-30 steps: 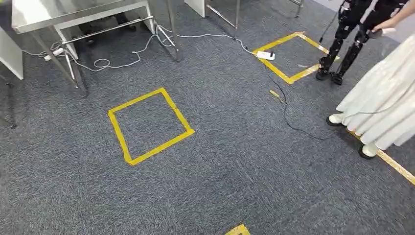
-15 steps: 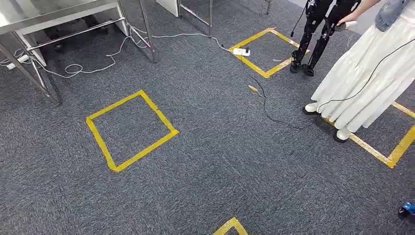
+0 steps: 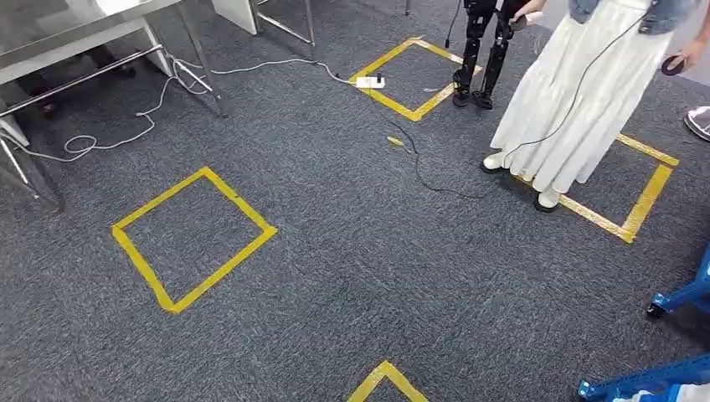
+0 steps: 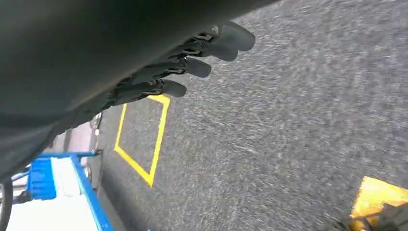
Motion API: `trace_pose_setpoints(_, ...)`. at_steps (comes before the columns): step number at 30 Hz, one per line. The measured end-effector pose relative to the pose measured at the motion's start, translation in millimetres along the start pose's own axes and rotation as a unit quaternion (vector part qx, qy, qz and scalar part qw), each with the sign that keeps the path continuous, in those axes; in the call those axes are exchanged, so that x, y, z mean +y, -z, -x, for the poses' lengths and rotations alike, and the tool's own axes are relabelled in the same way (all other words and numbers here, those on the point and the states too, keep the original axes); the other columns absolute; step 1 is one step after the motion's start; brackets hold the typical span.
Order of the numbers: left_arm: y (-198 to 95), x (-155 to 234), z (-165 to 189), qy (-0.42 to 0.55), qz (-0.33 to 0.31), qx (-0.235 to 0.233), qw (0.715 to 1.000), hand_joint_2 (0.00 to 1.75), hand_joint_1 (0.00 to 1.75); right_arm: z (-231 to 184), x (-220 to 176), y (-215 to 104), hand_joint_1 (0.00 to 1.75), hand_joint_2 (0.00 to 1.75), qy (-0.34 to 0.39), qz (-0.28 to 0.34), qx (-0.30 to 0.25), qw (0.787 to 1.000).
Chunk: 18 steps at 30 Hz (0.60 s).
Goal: Take the parts from the cabinet and place them on the table.
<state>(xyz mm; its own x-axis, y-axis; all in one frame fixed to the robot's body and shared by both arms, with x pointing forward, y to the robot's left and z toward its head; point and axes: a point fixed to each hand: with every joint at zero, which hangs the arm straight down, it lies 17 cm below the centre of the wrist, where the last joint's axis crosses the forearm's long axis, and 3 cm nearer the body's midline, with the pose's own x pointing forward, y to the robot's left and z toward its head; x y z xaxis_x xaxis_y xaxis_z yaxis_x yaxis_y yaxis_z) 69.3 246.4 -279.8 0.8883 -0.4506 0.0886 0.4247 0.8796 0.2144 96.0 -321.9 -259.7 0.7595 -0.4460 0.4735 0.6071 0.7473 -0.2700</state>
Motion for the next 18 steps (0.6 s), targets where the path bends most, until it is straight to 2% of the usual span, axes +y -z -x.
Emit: trace_pose_setpoints(18, 1.0, 5.2, 4.0, 0.002, -0.012, 0.004, 1.000, 0.00, 0.00, 3.4, 3.7, -2.5, 0.00, 0.00, -0.001, 0.000, 0.006, 1.000)
